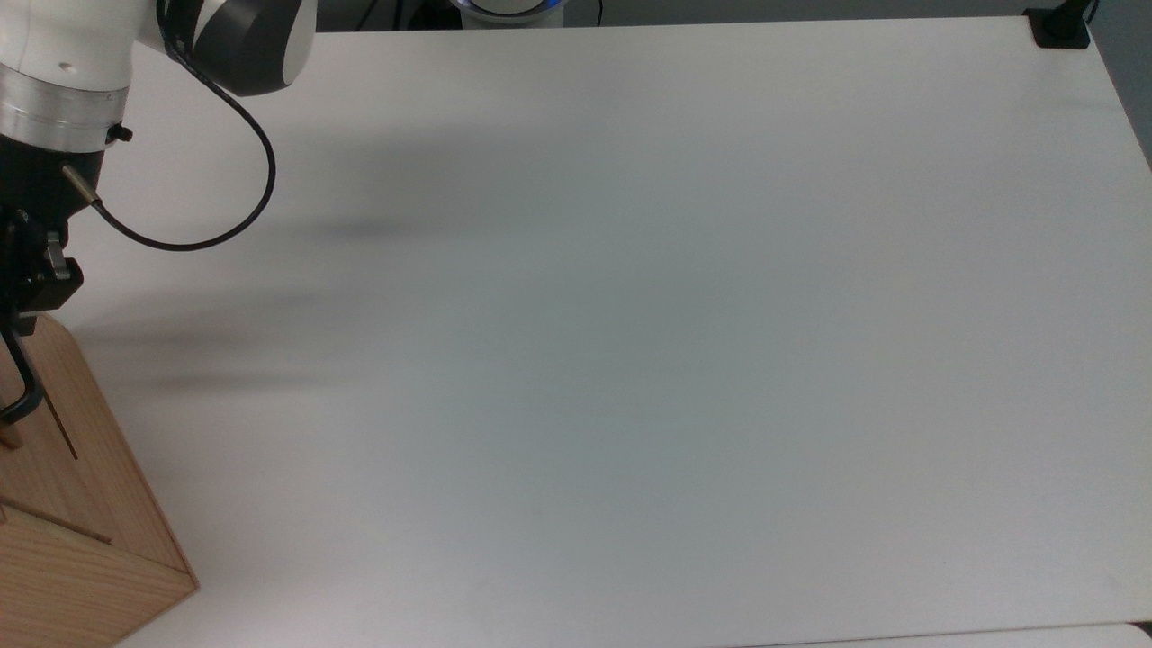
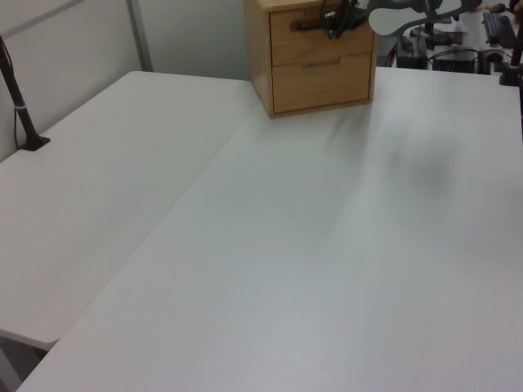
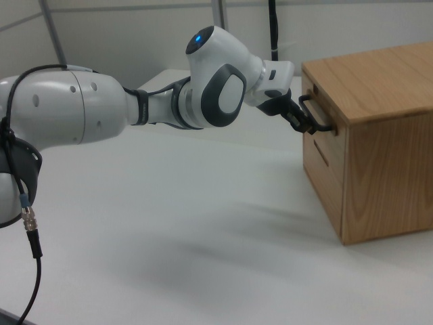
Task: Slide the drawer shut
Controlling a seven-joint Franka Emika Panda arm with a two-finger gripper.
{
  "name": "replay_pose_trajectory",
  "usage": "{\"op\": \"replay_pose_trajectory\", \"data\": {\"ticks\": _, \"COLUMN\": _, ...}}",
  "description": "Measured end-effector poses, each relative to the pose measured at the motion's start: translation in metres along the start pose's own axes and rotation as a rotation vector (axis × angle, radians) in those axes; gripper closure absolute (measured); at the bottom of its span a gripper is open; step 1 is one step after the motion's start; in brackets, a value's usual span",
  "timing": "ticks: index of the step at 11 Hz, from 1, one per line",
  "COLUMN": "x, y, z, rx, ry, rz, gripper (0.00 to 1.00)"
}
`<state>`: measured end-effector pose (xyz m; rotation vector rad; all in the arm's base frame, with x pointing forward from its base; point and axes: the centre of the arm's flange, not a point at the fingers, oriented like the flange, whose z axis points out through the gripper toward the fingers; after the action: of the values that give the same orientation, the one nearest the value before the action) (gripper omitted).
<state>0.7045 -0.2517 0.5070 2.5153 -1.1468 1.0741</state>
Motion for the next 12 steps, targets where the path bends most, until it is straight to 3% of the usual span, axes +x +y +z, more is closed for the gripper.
{"op": "replay_pose_trajectory", "data": {"ticks": 1, "x": -0.001, "y": -0.005, "z": -0.005, "rx": 0.007, "ry": 0.001, "rz": -0.005, "gripper": 0.74}}
{"op": "replay_pose_trajectory", "data": {"ticks": 3, "x": -0.01, "y": -0.038, "z": -0.048, "rx": 0.013, "ry": -0.048, "rz": -0.055, "gripper": 0.45}}
{"op": "replay_pose_trajectory", "data": {"ticks": 5, "x": -0.045, "y": -0.076, "z": -0.104, "rx": -0.012, "ry": -0.209, "rz": -0.161, "gripper": 0.16}}
{"op": "replay_pose_trajectory", "data": {"ticks": 6, "x": -0.068, "y": -0.09, "z": -0.13, "rx": -0.017, "ry": -0.326, "rz": -0.269, "gripper": 0.01}}
{"op": "replay_pose_trajectory", "data": {"ticks": 7, "x": -0.088, "y": -0.099, "z": -0.153, "rx": -0.002, "ry": -0.442, "rz": -0.384, "gripper": 0.0}}
{"op": "replay_pose_trajectory", "data": {"ticks": 9, "x": -0.116, "y": -0.103, "z": -0.199, "rx": 0.084, "ry": -0.646, "rz": -0.598, "gripper": 0.0}}
{"op": "replay_pose_trajectory", "data": {"ticks": 10, "x": -0.123, "y": -0.101, "z": -0.217, "rx": 0.127, "ry": -0.701, "rz": -0.662, "gripper": 0.0}}
{"op": "replay_pose_trajectory", "data": {"ticks": 12, "x": -0.13, "y": -0.096, "z": -0.229, "rx": 0.165, "ry": -0.722, "rz": -0.73, "gripper": 0.0}}
